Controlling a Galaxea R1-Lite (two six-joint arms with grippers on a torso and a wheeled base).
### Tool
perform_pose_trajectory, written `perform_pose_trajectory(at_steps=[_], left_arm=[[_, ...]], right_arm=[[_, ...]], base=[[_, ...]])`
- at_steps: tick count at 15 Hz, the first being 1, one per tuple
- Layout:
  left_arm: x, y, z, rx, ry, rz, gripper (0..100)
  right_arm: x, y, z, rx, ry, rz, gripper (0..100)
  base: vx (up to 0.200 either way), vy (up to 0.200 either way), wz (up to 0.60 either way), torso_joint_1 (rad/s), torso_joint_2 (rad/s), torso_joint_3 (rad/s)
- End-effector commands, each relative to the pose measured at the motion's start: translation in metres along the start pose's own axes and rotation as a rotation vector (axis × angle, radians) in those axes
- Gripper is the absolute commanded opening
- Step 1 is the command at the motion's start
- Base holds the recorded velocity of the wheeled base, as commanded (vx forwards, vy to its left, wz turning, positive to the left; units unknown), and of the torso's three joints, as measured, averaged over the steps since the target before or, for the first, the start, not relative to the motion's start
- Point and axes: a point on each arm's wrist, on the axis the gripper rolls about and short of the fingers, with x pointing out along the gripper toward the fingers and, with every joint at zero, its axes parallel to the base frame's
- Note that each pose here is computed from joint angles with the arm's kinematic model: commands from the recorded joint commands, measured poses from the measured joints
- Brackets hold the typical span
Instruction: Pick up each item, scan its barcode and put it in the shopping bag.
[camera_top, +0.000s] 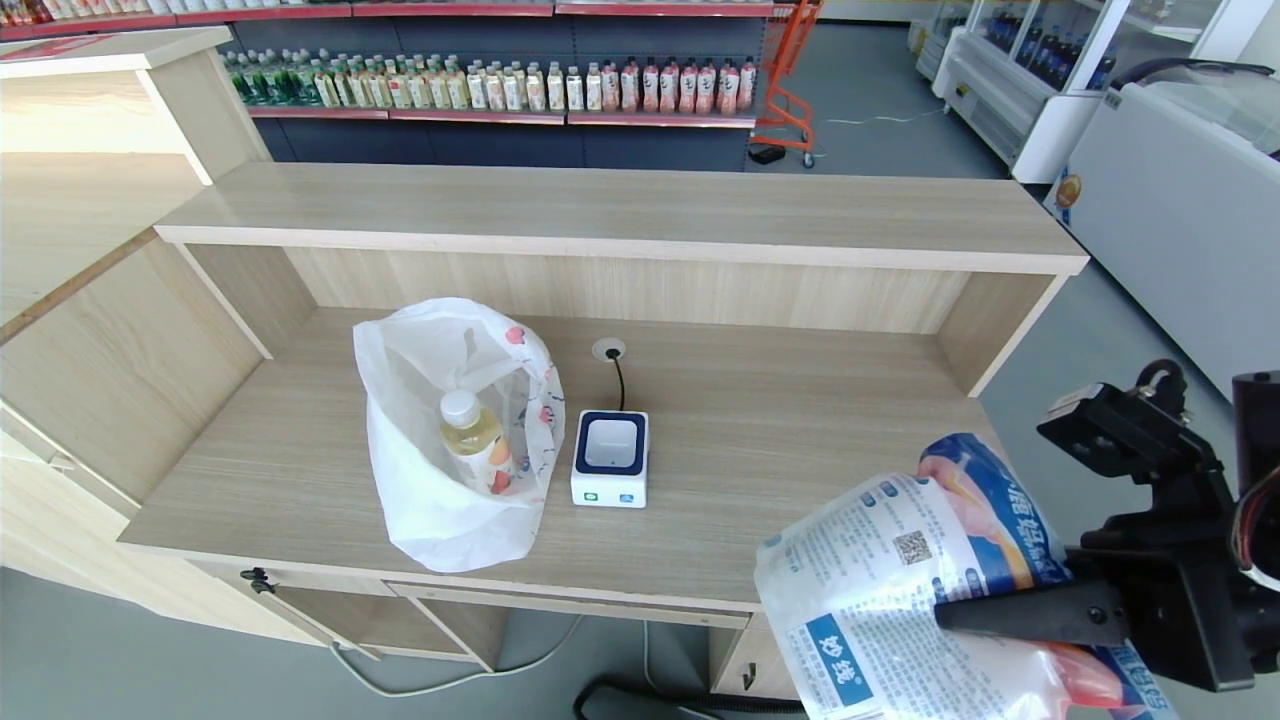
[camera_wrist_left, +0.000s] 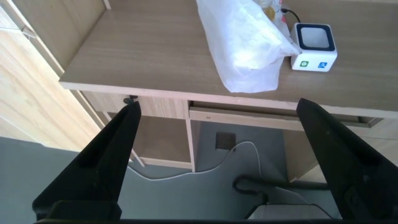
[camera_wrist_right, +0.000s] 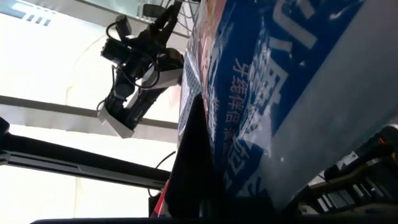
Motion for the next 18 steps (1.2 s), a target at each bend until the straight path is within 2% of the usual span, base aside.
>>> perform_pose_trajectory(at_steps=[1, 4, 6, 8, 9, 10, 11, 13, 15, 16, 18], left_arm=[[0.000, 0.000, 0.000, -0.002, 0.000, 0.000, 100], [0.000, 0.000, 0.000, 0.000, 0.000, 0.000, 100], [0.000, 0.000, 0.000, 0.000, 0.000, 0.000, 100], [0.000, 0.000, 0.000, 0.000, 0.000, 0.000, 100], [0.000, 0.000, 0.000, 0.000, 0.000, 0.000, 100], [0.000, 0.000, 0.000, -0.002, 0.000, 0.000, 100], [0.000, 0.000, 0.000, 0.000, 0.000, 0.000, 100], [0.000, 0.000, 0.000, -0.002, 0.000, 0.000, 100], [0.000, 0.000, 0.000, 0.000, 0.000, 0.000, 100], [0.000, 0.000, 0.000, 0.000, 0.000, 0.000, 100], [0.000, 0.000, 0.000, 0.000, 0.000, 0.000, 100]], right_arm=[[0.000, 0.000, 0.000, -0.007, 0.001, 0.000, 0], [0.000, -0.003, -0.003, -0.032, 0.005, -0.004, 0], [-0.002, -0.012, -0.001, -0.182, -0.019, -0.104, 0], [-0.011, -0.028, 0.003, -0.500, -0.030, -0.361, 0], [-0.022, -0.032, 0.005, -0.609, -0.026, -0.496, 0], [-0.038, -0.034, 0.006, -0.738, 0.011, -0.764, 0], [-0.044, -0.028, 0.006, -0.808, 0.042, -0.929, 0], [-0.049, -0.020, 0.000, -0.874, 0.072, -1.005, 0], [-0.050, -0.017, -0.004, -0.938, 0.107, -1.022, 0], [-0.051, -0.013, -0.005, -1.031, 0.154, -1.045, 0], [-0.052, -0.012, -0.003, -1.092, 0.177, -1.054, 0]], base=[[0.000, 0.000, 0.00, 0.000, 0.00, 0.000], [0.000, 0.000, 0.00, 0.000, 0.00, 0.000], [0.000, 0.000, 0.00, 0.000, 0.00, 0.000], [0.000, 0.000, 0.00, 0.000, 0.00, 0.000], [0.000, 0.000, 0.00, 0.000, 0.00, 0.000], [0.000, 0.000, 0.00, 0.000, 0.00, 0.000], [0.000, 0.000, 0.00, 0.000, 0.00, 0.000], [0.000, 0.000, 0.00, 0.000, 0.00, 0.000], [0.000, 0.000, 0.00, 0.000, 0.00, 0.000], [0.000, 0.000, 0.00, 0.000, 0.00, 0.000], [0.000, 0.000, 0.00, 0.000, 0.00, 0.000]])
